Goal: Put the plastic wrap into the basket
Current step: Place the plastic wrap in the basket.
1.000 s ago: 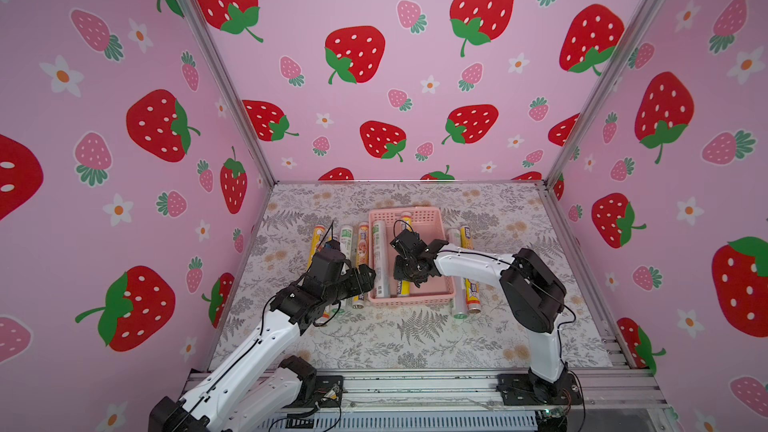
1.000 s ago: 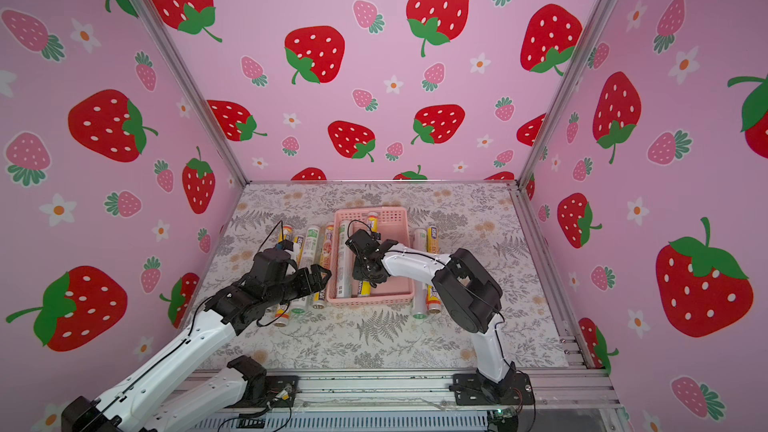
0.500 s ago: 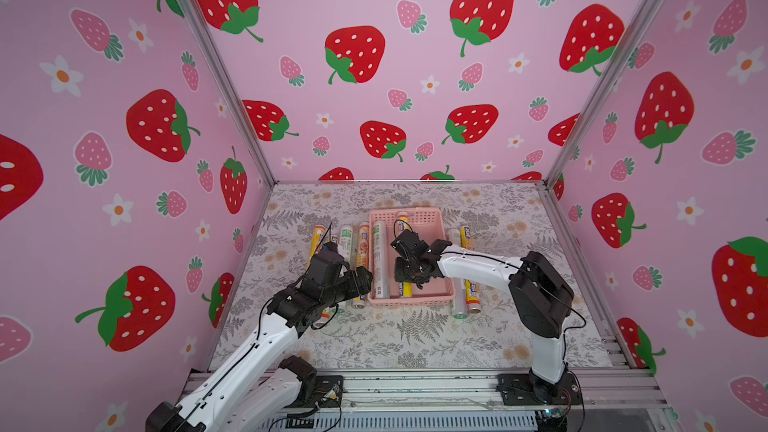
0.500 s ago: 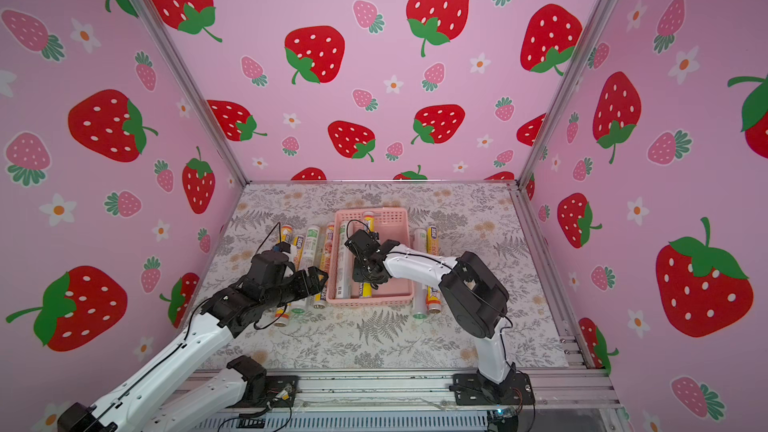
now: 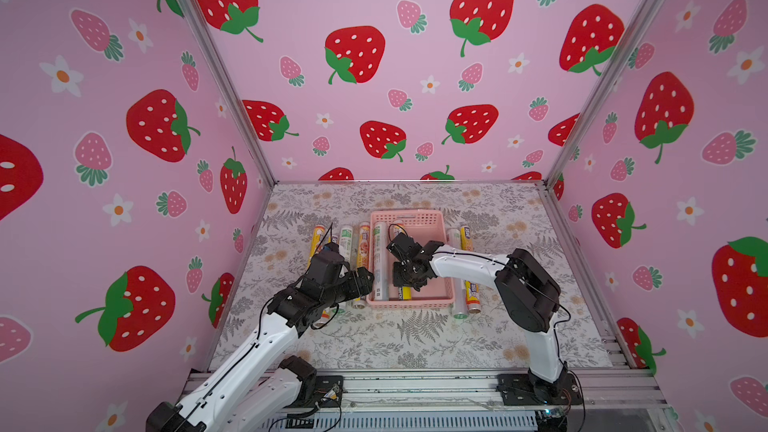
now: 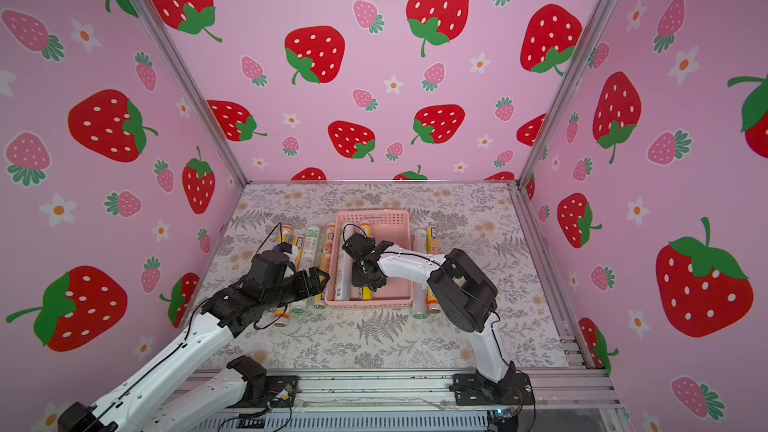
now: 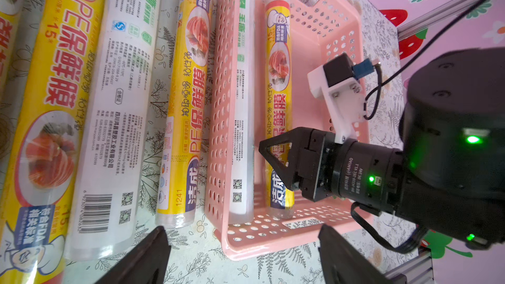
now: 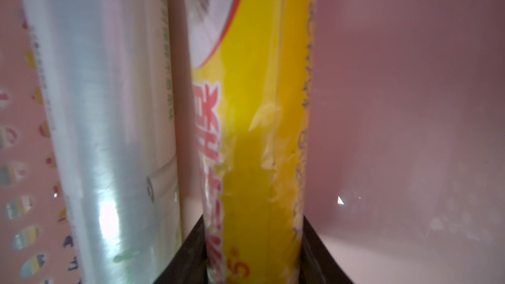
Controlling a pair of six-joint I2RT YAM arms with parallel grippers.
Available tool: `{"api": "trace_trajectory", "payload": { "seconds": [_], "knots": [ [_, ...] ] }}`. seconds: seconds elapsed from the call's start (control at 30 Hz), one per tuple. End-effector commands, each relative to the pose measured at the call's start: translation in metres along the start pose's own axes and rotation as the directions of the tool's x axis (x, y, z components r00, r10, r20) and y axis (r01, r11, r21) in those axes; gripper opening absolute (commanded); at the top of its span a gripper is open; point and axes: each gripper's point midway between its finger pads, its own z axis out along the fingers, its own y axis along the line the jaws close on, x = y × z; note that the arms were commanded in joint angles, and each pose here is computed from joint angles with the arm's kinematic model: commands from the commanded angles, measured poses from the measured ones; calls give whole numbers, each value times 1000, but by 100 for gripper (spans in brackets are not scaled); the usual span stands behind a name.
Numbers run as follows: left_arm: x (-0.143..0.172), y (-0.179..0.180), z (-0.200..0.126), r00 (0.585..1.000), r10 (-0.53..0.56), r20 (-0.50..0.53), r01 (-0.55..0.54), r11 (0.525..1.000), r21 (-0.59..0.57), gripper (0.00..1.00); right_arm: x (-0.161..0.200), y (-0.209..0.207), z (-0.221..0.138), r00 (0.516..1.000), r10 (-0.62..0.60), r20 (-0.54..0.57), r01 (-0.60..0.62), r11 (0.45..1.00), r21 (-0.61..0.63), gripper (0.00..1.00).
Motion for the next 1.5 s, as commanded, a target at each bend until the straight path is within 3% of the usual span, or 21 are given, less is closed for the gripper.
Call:
{"api": "trace_trajectory", "payload": {
  "seconds": [0.0,0.23,0.5,0.77,1.07,1.23,1.37,1.47],
  "knots": [
    [-12,-5,-8,999,0,47,-1,1000,12,90,3,10,-2,1000,-22,-17,22,999,-23,48],
    [-24,-11,-24,991,-20,129,14,999,46,90,-1,21,-8,1000,-24,-5,24,997,-72,56],
    [-18,-15,-15,997,-44,66,41,998,51,91,-2,45,-17,1000,-20,4,21,976,-217,57],
    [-15,-30,-12,998,-59,5,58,993,105,90,-5,49,-25,1000,-23,11,25,971,-239,57],
    [-9,-26,-12,997,-77,-11,77,993,92,90,-13,42,-74,993,-61,100,82,970,-227,58],
    [4,-21,-15,996,-72,-56,75,995,59,89,-10,16,-117,980,-85,182,119,976,-182,58],
    [24,-17,-20,990,-53,-127,56,998,16,89,-6,-32,-153,960,-96,262,118,991,-69,63],
    [26,-12,-25,992,-53,-113,50,998,-28,88,-4,-73,-173,953,-93,288,93,996,13,64]
  ]
}}
